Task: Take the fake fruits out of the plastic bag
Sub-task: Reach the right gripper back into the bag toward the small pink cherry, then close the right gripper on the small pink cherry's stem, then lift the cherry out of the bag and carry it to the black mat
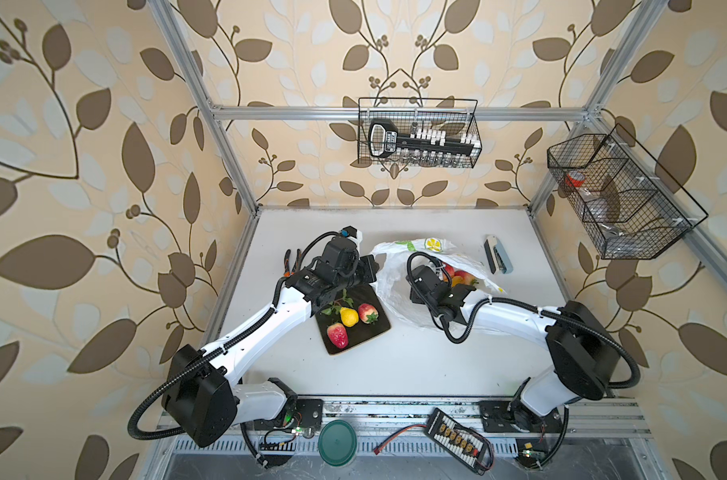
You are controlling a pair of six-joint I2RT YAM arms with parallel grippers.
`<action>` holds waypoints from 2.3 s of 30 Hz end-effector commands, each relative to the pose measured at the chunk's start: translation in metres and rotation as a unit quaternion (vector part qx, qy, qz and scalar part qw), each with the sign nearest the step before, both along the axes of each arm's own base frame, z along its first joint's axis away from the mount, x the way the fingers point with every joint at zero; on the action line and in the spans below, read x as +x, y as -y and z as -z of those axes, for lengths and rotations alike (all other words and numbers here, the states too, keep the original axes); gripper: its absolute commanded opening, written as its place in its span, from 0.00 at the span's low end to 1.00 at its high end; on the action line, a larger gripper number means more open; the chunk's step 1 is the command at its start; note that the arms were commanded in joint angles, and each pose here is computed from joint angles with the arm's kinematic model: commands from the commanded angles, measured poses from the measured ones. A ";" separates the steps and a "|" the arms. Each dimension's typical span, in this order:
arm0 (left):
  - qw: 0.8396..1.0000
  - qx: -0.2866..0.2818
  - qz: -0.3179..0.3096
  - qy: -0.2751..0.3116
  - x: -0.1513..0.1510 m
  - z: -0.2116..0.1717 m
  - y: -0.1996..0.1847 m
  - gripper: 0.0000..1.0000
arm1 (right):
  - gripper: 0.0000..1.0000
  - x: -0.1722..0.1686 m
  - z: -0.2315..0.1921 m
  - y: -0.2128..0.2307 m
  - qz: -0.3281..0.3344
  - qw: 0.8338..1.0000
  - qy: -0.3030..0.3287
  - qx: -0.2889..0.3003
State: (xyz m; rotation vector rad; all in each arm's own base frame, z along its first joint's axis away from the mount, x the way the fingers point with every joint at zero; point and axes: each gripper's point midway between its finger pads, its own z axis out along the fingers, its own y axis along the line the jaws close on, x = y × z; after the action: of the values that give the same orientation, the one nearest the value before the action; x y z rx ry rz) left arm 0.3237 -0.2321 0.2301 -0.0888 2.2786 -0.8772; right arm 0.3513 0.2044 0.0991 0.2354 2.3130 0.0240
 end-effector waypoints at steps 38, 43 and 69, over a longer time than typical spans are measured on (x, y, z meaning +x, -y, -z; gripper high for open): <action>0.999 -0.030 0.011 0.016 -0.006 -0.014 0.006 0.00 | 0.41 0.051 0.069 0.032 0.096 0.994 -0.036 -0.037; 0.999 -0.033 0.011 0.015 -0.005 -0.013 0.007 0.00 | 0.38 0.034 0.057 0.031 0.065 0.997 -0.030 -0.021; 0.999 -0.036 -0.010 0.012 0.001 -0.007 0.005 0.00 | 0.35 -0.107 -0.054 -0.029 -0.221 0.972 0.067 0.032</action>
State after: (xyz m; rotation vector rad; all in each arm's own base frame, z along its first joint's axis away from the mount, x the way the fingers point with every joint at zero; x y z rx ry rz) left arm 0.3236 -0.2368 0.2293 -0.1186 2.2648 -0.9318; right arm 0.2580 0.2355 0.1505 -0.1585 2.2014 0.3456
